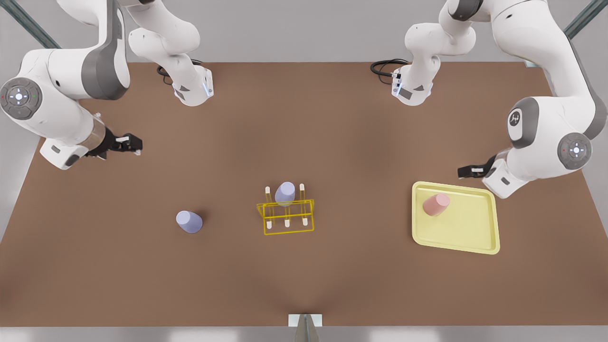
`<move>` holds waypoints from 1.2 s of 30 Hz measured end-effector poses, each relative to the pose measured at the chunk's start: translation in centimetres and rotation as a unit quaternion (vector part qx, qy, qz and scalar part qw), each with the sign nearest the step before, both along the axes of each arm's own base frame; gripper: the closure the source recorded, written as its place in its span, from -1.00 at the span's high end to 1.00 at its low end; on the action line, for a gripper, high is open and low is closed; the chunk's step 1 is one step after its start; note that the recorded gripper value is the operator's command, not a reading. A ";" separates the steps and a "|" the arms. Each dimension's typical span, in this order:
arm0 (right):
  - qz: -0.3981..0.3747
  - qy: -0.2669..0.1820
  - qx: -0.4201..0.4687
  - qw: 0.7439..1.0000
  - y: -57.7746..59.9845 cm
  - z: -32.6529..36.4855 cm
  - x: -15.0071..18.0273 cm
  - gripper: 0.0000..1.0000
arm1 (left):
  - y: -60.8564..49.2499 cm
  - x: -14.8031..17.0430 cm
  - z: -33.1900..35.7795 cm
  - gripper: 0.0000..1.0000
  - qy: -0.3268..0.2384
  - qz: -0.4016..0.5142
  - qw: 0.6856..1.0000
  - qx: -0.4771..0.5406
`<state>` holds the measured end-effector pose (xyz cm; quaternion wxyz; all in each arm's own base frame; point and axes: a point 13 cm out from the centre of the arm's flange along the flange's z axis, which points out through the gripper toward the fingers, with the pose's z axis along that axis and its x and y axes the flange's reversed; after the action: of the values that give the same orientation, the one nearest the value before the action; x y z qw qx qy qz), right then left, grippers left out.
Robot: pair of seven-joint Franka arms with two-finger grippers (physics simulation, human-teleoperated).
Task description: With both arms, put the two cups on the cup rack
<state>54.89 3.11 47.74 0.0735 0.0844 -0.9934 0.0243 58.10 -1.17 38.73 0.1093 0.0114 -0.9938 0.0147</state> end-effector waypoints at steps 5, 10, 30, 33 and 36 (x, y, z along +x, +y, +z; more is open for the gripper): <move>0.022 0.017 -0.010 1.000 1.6 -6.3 3.6 0.99 | 1.1 -2.6 -10.0 1.00 0.052 0.019 0.998 0.005; 0.050 0.034 -0.013 0.998 6.4 -20.5 8.9 1.00 | 2.0 -5.9 -23.0 1.00 0.064 0.035 0.997 0.013; -0.043 -0.034 0.047 0.997 5.1 -34.7 10.9 1.00 | 2.6 -1.8 -31.3 0.65 -0.036 0.047 0.998 0.028; -0.047 -0.031 0.045 0.997 4.8 -36.3 10.0 1.00 | 2.6 -1.6 -31.3 0.65 -0.040 0.048 0.998 0.029; -0.050 -0.035 0.044 0.997 4.7 -37.4 9.5 1.00 | 2.6 -1.3 -31.2 0.65 -0.044 0.049 0.997 0.029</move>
<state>64.41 7.81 10.33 0.0360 0.0373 -0.9985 -0.0200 56.80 1.46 7.55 0.0642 0.0629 -0.9959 -0.0084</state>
